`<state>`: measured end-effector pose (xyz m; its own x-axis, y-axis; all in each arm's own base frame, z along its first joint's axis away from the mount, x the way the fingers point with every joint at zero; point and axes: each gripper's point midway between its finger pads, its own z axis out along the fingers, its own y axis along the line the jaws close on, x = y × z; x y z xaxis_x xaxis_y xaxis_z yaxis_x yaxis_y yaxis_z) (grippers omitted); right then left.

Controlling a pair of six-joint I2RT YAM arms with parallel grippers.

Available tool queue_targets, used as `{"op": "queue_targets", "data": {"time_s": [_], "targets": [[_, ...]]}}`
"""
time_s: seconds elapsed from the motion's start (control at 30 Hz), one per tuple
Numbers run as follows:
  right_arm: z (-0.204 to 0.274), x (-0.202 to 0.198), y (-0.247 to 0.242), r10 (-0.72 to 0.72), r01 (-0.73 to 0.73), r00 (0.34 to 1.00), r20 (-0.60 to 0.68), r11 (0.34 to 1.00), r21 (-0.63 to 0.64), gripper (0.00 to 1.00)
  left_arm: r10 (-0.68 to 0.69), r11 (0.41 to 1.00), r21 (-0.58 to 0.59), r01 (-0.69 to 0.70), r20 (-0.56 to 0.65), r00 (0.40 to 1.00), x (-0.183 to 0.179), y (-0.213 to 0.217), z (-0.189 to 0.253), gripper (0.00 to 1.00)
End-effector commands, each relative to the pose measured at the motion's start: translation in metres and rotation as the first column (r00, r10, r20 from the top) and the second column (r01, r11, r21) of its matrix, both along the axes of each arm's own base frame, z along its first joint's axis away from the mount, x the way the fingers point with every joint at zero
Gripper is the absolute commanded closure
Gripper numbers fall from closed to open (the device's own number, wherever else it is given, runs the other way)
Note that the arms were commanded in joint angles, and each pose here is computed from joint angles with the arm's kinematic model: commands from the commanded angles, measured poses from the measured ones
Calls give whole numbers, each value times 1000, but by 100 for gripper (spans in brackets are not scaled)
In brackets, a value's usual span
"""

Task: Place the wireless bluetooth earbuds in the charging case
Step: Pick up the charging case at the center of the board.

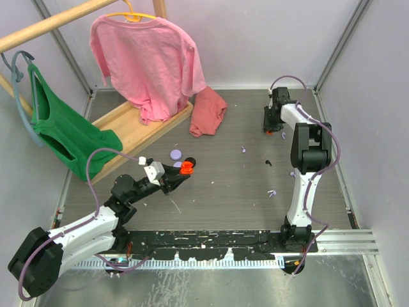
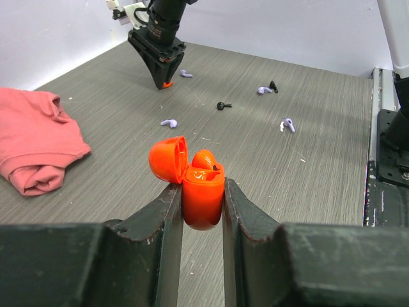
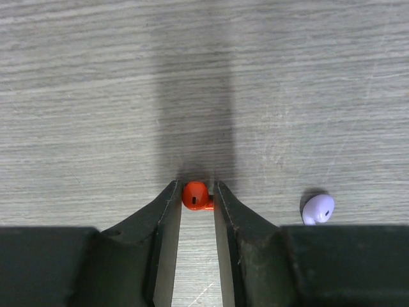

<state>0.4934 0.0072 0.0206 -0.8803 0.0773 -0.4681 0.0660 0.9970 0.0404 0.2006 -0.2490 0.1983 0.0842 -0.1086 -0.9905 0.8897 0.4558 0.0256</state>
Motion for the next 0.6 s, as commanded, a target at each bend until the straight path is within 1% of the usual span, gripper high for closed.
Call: {"op": "queue_targets", "data": {"time_s": [0.0, 0.1, 0.17, 0.37, 0.57], "targets": [[-18, -37, -5, -68, 68, 991, -115, 998, 0, 62, -11, 999, -37, 13, 64, 998, -2, -2, 21, 100], [-17, -41, -6, -63, 62, 991, -116, 998, -10, 55, -11, 999, -36, 13, 62, 998, -2, -2, 21, 100], [-16, -43, -7, -60, 58, 991, -118, 998, -15, 53, -12, 999, -37, 15, 63, 998, -3, -2, 21, 100], [-11, -50, 0, -38, 41, 993, -113, 999, 22, 53, -13, 999, -36, 15, 62, 998, -3, -2, 21, 100], [-8, -54, 8, -12, 17, 994, -110, 999, 40, 55, -16, 999, -37, 18, 65, 998, -3, -2, 22, 100]]}}
